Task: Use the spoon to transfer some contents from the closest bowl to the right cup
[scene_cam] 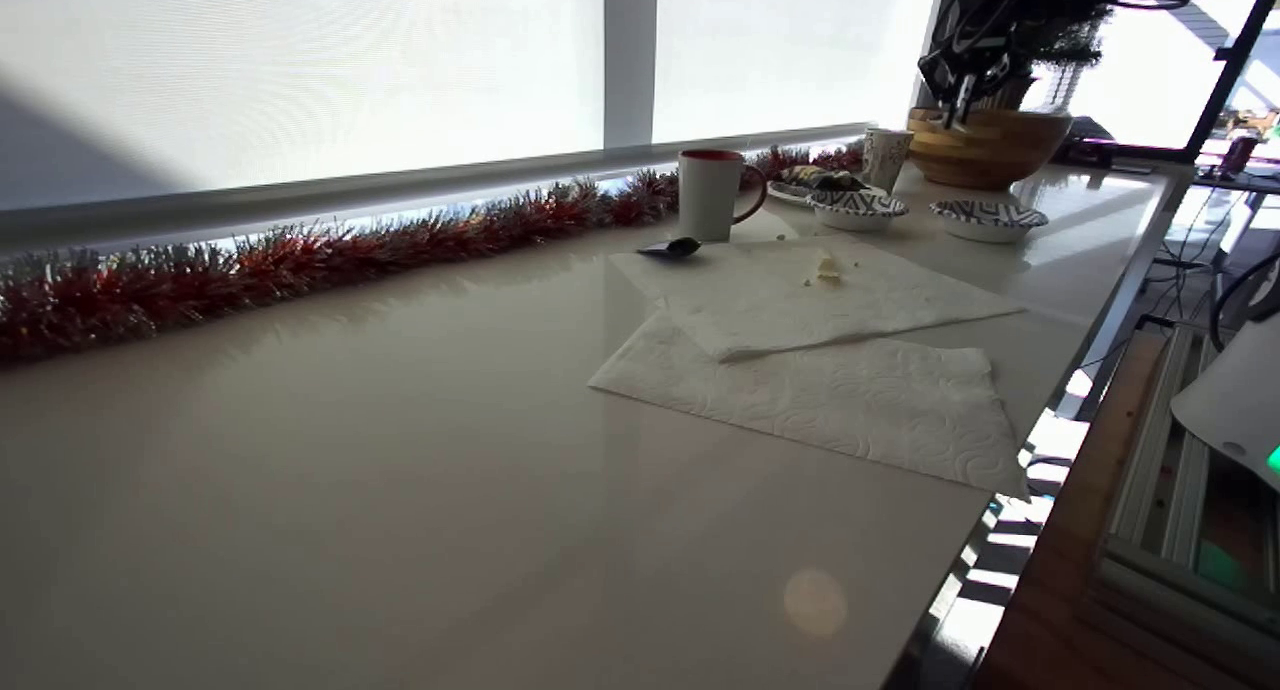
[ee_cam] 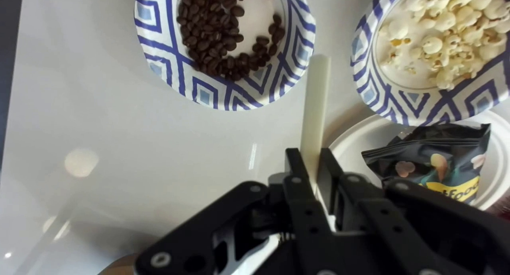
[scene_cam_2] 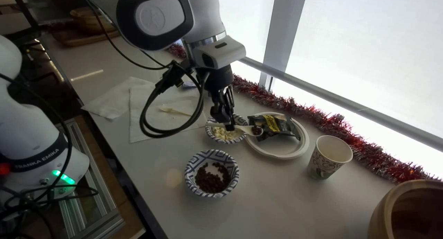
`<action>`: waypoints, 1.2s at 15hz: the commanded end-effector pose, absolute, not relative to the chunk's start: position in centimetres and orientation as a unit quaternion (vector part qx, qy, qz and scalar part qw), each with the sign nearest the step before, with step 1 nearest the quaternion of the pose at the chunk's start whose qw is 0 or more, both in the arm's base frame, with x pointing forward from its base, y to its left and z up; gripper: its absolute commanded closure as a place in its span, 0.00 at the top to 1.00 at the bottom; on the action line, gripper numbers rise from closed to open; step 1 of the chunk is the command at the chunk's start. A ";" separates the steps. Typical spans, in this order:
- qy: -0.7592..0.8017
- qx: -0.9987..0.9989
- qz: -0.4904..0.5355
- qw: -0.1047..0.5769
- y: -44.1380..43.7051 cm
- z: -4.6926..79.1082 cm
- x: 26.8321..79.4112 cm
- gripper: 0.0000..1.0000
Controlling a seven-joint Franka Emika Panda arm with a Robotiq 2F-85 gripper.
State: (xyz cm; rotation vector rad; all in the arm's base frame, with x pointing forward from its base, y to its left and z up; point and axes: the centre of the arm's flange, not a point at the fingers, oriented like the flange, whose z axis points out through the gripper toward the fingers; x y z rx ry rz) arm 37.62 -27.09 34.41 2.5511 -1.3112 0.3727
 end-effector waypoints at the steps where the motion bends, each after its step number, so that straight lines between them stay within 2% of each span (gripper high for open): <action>1: -0.410 0.894 0.140 0.116 -28.2 35.4 40.2 0.03; 9: -0.360 0.918 0.123 0.115 -34.7 35.9 44.7 0.03; 18: -0.349 0.913 0.114 0.176 -41.8 35.8 48.6 0.03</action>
